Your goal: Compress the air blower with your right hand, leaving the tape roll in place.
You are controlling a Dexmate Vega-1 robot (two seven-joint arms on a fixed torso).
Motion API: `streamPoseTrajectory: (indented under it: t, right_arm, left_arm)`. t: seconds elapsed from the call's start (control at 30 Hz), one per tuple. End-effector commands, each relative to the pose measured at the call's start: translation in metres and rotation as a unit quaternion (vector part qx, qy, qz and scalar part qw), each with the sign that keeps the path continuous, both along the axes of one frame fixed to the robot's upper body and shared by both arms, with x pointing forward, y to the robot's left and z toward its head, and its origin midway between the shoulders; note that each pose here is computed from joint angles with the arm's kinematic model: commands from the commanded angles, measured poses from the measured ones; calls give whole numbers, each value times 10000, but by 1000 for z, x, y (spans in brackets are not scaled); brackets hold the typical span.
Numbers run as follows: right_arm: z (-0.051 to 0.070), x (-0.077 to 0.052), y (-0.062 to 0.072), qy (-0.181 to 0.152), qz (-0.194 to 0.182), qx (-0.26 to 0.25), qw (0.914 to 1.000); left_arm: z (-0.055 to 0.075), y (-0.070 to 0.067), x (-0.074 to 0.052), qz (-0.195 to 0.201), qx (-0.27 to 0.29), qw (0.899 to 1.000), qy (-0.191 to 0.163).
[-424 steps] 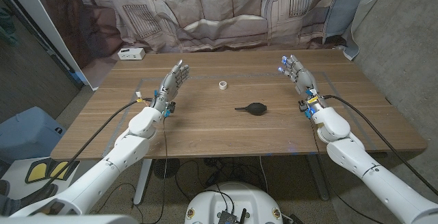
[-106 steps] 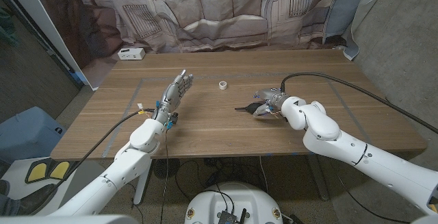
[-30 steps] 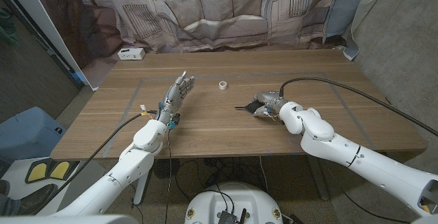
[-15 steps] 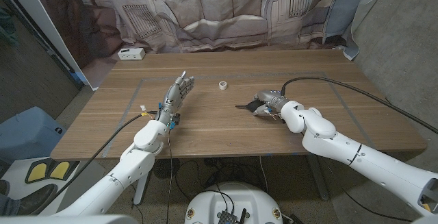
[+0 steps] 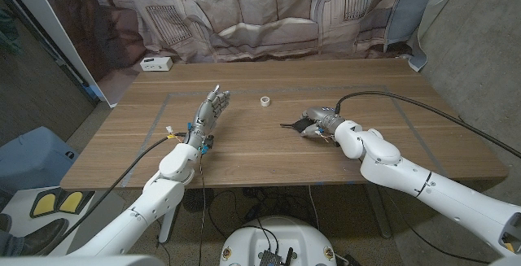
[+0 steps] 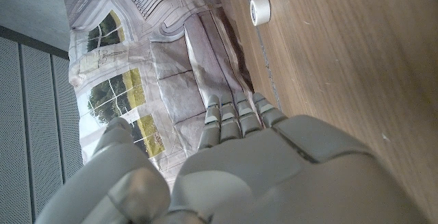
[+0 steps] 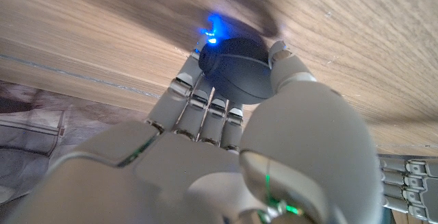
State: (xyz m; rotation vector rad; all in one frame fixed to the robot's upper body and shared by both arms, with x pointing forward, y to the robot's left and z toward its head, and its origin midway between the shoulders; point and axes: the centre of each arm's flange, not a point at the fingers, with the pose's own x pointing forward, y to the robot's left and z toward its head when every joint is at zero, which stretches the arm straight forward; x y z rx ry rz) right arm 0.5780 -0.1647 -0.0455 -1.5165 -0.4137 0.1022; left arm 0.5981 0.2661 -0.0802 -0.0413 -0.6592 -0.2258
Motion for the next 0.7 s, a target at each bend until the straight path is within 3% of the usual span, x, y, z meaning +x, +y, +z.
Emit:
streamPoseTrajectory:
  t: [0.03,0.33,0.7]
  right_arm:
    - [1,-2,-6,-126,96,310,9994]
    - [0,-6,-11,-274,130,616,9976]
    - [2,-17,-19,-565,351,1271,9897]
  left_arm:
    - [-1,1,1,10,-24,10000,26]
    - [1,-2,1,-3,0,10000,38]
    - [3,-2,-4,36,57,10000,39]
